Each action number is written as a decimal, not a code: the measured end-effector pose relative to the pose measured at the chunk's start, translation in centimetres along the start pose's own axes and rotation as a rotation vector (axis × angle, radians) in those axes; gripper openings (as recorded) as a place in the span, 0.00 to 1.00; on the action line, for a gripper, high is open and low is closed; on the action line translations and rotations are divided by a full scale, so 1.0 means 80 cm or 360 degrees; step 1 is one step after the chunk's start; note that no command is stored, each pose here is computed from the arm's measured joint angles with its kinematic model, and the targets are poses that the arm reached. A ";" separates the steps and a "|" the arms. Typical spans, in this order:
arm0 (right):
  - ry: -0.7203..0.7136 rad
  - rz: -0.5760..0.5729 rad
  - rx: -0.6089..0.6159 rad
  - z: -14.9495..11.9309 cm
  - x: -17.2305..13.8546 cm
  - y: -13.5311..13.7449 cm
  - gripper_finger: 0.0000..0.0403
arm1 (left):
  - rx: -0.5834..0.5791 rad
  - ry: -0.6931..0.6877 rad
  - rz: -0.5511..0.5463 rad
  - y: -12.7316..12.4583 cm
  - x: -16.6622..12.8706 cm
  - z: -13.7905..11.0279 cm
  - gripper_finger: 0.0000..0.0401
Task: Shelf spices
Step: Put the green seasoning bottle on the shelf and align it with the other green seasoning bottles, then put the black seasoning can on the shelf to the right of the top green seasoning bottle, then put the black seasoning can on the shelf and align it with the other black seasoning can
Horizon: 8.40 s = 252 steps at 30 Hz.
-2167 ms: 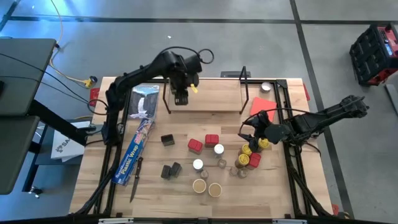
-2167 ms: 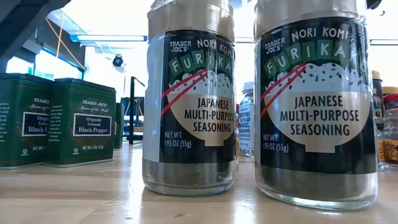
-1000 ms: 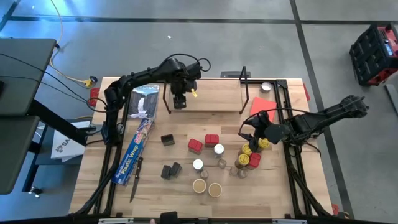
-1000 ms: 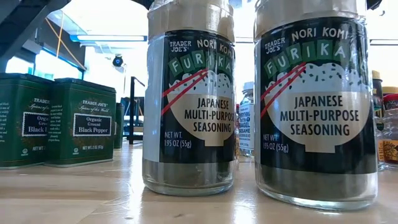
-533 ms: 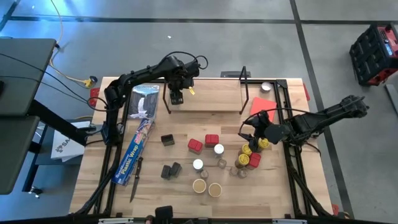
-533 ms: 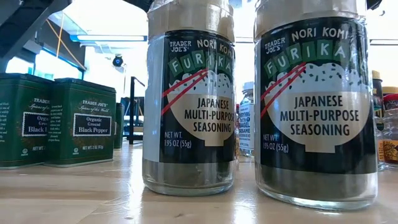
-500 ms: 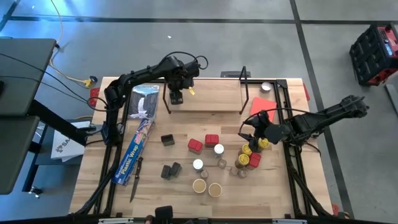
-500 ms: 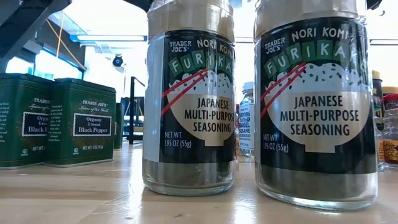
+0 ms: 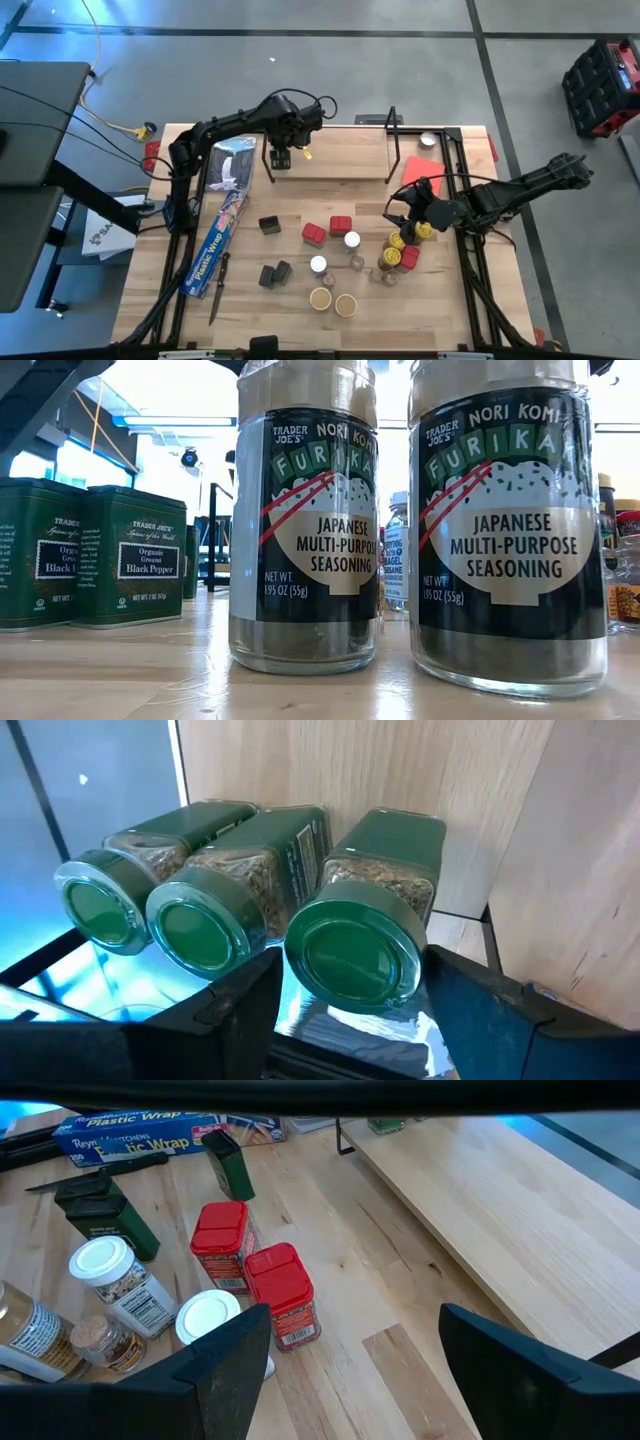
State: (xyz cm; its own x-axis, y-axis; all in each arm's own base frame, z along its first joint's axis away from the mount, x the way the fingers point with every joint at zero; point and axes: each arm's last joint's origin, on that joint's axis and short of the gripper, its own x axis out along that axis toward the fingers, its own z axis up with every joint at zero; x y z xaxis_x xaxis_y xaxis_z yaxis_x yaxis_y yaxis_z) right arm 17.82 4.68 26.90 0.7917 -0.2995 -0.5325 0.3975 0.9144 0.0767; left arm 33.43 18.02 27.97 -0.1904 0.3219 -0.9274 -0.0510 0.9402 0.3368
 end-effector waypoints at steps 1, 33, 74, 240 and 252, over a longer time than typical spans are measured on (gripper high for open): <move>0.0000 0.0000 0.0000 0.000 0.000 0.000 0.70 | 0.0002 0.0006 0.0009 -0.002 -0.001 0.000 0.59; 0.0001 -0.0001 0.0010 0.000 0.000 0.000 0.70 | -0.0646 -0.0722 0.0184 -0.124 -0.180 -0.094 0.59; -0.0032 0.0019 0.0037 0.003 0.002 0.003 0.70 | -0.0507 -0.0801 -0.0325 -0.282 0.041 -0.122 0.60; -0.0108 -0.0073 -0.0020 0.007 0.003 0.000 0.70 | -0.0073 -0.0582 0.0281 0.077 0.011 0.067 0.21; -0.0080 -0.0014 -0.0015 0.006 0.002 0.002 0.70 | -0.0103 -0.0836 -0.0053 -0.091 -0.138 0.033 0.21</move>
State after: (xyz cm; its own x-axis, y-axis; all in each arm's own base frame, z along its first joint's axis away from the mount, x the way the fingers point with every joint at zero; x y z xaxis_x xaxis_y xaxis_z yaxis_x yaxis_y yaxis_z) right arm 18.26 4.64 27.23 0.8106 -0.3208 -0.4899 0.4004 0.9141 0.0639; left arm 38.50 7.95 35.30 0.3282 0.3200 -0.8888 -0.1124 0.9474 0.2996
